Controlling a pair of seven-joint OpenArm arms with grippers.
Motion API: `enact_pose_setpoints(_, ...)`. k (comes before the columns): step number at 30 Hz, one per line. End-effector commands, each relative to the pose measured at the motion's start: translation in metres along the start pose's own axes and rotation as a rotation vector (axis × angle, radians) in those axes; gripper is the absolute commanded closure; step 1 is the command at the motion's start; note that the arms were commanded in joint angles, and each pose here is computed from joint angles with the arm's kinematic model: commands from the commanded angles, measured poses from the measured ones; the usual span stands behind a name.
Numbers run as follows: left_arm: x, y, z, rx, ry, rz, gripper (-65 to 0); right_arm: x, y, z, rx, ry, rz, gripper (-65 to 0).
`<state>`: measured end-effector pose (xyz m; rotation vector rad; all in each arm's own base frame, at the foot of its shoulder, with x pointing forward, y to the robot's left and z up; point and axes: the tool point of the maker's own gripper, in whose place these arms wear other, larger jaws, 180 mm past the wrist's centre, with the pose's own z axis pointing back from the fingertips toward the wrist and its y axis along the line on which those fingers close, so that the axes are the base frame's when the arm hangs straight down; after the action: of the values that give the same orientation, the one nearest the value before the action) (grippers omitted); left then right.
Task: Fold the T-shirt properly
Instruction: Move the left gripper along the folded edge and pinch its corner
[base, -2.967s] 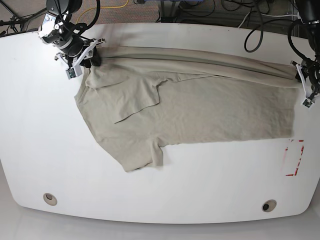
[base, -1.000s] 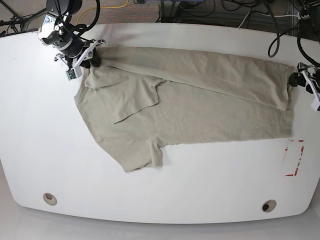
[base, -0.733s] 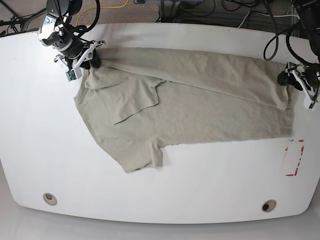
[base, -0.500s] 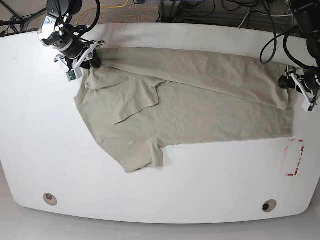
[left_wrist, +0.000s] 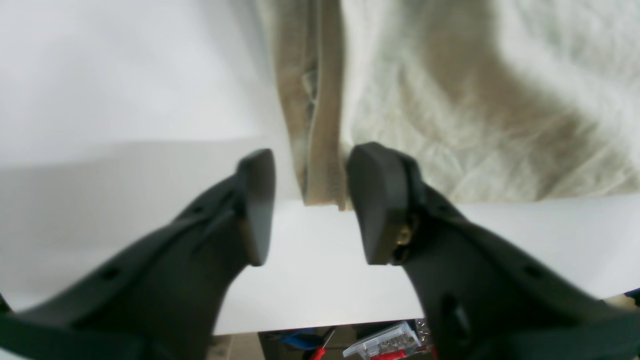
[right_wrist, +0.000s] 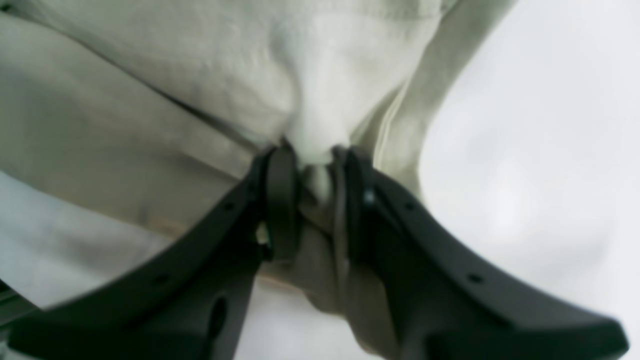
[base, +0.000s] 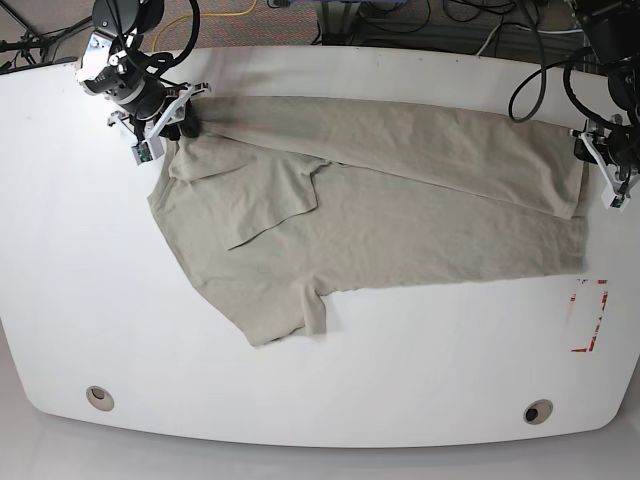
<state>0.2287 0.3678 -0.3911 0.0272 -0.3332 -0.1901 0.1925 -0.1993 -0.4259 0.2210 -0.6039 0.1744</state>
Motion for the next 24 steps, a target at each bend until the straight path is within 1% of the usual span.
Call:
enact_pose_setpoints(1,0.009,0.012,0.009,0.034,-0.022,-0.015,-17.8,-0.02,-0.008,0.002,-0.038,0.101,0.011,-14.7)
enact_pose_setpoints(5,0.01,0.004,0.005,0.018,-0.006,-0.044,-10.4,-0.02,-0.008,0.002,-0.038,0.099,0.012,-14.7)
enact_pose_setpoints(9,0.012,-0.003,0.002,0.009,0.002,-0.074,-0.3,-0.019,-0.008,0.002,-0.038,0.098,0.011,-14.7)
enact_pose_setpoints(16,0.011,-0.003,0.002,0.007,0.003,-0.073,0.0,-0.019,-0.008,0.002,-0.038,0.098,0.011,-14.7)
enact_pose_setpoints(20,0.001,-0.005,0.001,0.003,0.025,-0.072,0.0,-0.02,-0.008,0.002,-0.039,0.099,0.01,-14.7)
enact_pose_setpoints(24,0.005,-0.004,0.007,0.02,0.012,-0.093,0.0,-0.019,-0.008,0.002,-0.039,0.098,0.01,-14.7)
